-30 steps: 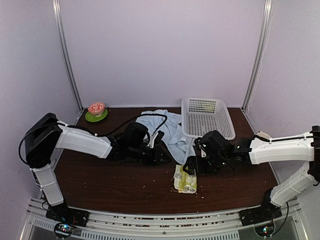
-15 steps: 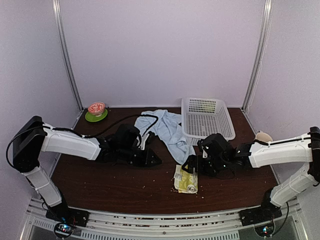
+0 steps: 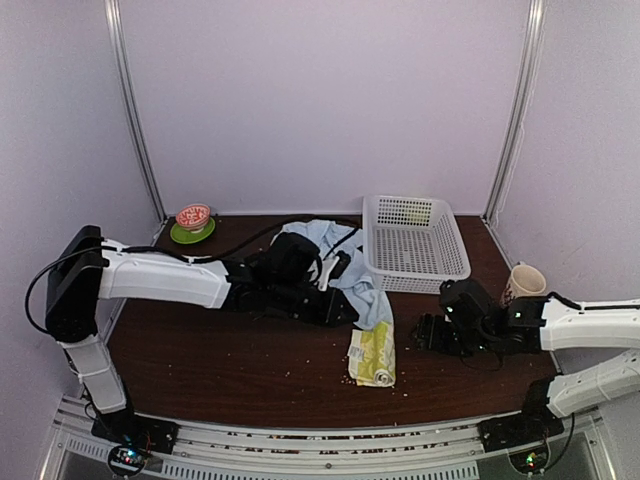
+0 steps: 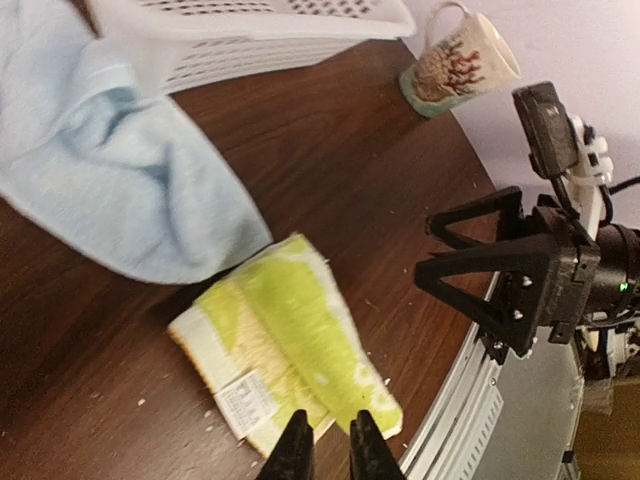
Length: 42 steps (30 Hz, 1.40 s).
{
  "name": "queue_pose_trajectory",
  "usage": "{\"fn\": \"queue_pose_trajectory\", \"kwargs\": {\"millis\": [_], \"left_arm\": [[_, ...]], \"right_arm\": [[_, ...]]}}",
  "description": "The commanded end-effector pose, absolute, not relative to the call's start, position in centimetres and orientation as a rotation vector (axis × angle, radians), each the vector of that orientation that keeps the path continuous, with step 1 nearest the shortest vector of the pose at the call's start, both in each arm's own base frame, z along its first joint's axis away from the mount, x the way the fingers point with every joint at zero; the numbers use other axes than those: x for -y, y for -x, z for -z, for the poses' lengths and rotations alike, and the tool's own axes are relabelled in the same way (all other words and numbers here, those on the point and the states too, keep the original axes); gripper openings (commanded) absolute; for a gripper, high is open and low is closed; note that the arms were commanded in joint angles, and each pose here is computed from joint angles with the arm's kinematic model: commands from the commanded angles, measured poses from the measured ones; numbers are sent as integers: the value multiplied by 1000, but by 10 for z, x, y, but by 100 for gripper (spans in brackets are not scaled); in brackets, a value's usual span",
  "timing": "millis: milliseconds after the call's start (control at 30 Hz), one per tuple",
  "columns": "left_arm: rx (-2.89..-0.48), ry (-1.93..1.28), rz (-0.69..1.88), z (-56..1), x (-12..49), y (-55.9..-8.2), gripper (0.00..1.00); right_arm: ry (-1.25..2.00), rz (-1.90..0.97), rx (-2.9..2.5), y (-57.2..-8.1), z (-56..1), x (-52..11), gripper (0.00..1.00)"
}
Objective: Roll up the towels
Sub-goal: Adjust the towel at the center of the board.
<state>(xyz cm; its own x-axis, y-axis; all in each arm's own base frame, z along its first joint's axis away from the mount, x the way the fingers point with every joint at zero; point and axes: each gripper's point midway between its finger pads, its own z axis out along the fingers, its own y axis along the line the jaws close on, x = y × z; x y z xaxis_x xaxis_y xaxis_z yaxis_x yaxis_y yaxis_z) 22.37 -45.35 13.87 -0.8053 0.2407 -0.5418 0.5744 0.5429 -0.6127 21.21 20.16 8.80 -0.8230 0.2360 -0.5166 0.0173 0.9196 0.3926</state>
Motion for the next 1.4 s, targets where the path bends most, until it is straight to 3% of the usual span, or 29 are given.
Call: {"fn": "queue_pose_trajectory", "kwargs": {"millis": [0,167,300,433,633,1000,1367], "left_arm": [[-2364,-855,1070,-143,493,-208,14],[-2389,-944,1089,-130,530,-196,20],[-2441,-980,1067,-110,541,-191,33],[-2509,-987,986,-85,537,-192,34],[-2597,-918,805,-54,511,-205,22],[-2667,-774,717,-31,464,-218,0],[-2672,-702,733,-24,436,-217,0]], "right_arm": [[-274,-366,-2442,-215,-90,-168,77],[-321,-372,-2413,-211,-90,-155,78],[-336,-384,-2402,-208,-88,-148,78],[-341,-396,-2401,-205,-84,-146,79],[-298,-438,-2432,-206,-81,-159,79],[-227,-636,-2509,-208,-72,-212,78],[-241,-892,-2543,-218,-67,-276,78]]}}
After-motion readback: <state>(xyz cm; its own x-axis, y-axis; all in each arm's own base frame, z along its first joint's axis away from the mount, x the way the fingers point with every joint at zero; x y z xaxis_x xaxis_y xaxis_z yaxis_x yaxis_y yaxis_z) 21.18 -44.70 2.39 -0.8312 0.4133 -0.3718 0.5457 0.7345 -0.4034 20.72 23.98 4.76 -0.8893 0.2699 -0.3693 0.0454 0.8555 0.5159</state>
